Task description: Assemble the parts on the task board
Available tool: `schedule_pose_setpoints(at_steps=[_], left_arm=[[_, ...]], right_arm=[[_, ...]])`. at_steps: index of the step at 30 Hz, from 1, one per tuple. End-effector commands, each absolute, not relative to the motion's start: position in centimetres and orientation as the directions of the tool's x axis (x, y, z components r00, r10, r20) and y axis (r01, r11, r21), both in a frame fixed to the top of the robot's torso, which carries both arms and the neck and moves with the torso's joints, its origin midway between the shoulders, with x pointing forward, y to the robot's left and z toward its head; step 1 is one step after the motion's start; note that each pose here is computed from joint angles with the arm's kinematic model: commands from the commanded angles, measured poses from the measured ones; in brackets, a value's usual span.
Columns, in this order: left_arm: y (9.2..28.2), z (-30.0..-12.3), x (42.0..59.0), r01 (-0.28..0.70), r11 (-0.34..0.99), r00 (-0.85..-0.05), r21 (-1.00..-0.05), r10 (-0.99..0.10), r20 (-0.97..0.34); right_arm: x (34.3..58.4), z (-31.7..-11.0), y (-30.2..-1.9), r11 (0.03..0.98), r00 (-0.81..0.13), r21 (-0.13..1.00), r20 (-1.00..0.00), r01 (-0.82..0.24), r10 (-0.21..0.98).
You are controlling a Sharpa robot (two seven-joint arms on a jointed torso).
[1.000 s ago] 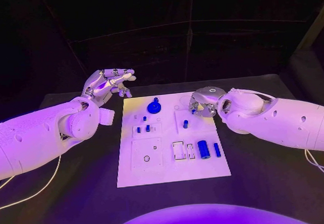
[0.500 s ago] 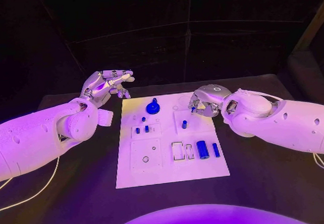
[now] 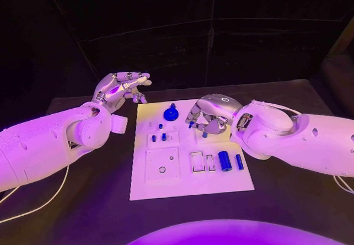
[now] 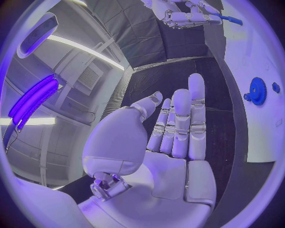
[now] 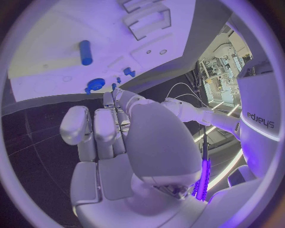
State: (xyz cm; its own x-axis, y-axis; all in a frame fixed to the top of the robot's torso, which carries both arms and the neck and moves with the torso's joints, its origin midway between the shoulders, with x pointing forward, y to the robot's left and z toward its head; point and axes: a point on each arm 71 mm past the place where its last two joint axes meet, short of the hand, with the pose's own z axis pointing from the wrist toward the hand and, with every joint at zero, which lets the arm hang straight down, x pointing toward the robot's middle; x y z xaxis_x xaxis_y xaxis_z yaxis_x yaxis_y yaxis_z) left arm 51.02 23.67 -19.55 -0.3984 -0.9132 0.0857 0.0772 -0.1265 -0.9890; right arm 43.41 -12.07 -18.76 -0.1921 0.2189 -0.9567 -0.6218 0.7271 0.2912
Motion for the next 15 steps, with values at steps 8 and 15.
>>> schedule_pose_setpoints(at_steps=[8,15], left_arm=[[23.0,-19.3,51.0,0.08,-0.139,-0.408,-0.987,-0.908,0.095],[22.1,-19.2,51.0,0.078,-0.147,-0.423,-0.986,-0.901,0.101]], right_arm=[[41.2,-20.7,-8.1,0.643,-0.213,0.274,-0.962,-0.716,0.172],[40.8,-23.3,-7.0,0.639,-0.254,0.274,-0.959,-0.718,0.125]])
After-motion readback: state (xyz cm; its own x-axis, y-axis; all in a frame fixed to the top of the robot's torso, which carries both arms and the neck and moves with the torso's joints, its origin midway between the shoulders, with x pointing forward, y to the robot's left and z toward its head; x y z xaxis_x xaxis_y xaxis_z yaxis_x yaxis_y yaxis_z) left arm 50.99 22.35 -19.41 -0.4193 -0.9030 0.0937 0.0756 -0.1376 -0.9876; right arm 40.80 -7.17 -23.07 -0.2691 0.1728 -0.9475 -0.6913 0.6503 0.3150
